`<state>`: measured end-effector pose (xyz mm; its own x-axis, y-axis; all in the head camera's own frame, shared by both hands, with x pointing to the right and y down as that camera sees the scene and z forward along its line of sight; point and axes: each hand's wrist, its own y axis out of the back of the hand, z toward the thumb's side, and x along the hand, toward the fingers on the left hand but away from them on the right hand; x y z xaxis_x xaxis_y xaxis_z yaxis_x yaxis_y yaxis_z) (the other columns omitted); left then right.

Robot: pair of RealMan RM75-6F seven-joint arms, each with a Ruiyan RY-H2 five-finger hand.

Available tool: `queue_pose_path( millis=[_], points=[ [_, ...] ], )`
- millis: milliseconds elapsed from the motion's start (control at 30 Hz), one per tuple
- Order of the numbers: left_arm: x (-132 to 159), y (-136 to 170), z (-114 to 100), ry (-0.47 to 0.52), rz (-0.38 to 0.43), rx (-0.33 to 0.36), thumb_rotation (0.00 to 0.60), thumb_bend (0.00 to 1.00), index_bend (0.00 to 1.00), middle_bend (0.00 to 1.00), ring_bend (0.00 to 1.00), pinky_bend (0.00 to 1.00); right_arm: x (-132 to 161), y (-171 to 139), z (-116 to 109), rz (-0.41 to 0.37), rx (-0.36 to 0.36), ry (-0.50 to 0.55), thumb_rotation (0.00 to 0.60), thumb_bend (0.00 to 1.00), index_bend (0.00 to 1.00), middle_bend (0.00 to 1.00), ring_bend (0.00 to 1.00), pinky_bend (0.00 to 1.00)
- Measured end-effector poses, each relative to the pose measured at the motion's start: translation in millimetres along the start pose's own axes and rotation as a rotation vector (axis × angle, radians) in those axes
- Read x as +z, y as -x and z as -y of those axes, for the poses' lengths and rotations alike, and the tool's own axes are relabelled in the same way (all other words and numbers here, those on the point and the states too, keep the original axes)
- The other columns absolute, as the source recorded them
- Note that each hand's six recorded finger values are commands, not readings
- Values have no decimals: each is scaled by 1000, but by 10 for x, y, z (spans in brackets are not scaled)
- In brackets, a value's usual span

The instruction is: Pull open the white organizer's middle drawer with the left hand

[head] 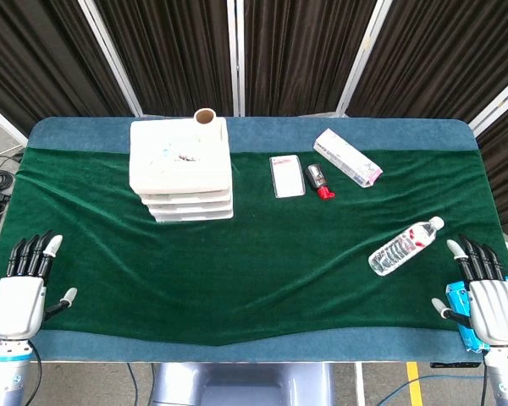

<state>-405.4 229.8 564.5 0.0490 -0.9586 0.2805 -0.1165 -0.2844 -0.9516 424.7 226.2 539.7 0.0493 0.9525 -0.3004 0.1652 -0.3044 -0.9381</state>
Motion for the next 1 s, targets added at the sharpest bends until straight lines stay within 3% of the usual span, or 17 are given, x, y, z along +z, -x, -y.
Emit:
queue_pose_path(
  millis=[667, 700, 733, 767, 800, 900, 1000],
  points=[
    [98, -62, 115, 71, 24, -53, 600, 230, 0, 0, 0, 2, -8, 10, -19, 3, -3, 15, 600, 43, 70, 0, 0, 0],
    [112, -71, 111, 84, 23, -46, 600, 244, 0, 23, 14, 40, -11, 8, -18, 4, -2, 16, 600, 43, 70, 0, 0, 0],
    [136, -86, 104, 106, 21, -33, 600, 257, 0, 64, 45, 89, -12, 5, -19, 4, -1, 17, 600, 43, 70, 0, 0, 0],
    [157, -98, 101, 123, 20, -23, 600, 277, 0, 168, 132, 195, -12, 4, -19, 4, -1, 18, 600, 43, 70, 0, 0, 0],
    [180, -110, 99, 139, 23, -15, 600, 298, 0, 321, 263, 328, -10, 3, -21, 3, -1, 19, 600, 43, 70, 0, 0, 0],
    [314, -175, 126, 206, 46, -7, 600, 346, 0, 653, 561, 561, -1, -2, -32, -2, -4, 24, 600, 44, 70, 0, 0, 0],
    [454, -244, 190, 273, 67, -35, 600, 429, 0, 795, 701, 702, -4, -3, -43, -1, -6, 29, 600, 44, 70, 0, 0, 0]
  ],
)
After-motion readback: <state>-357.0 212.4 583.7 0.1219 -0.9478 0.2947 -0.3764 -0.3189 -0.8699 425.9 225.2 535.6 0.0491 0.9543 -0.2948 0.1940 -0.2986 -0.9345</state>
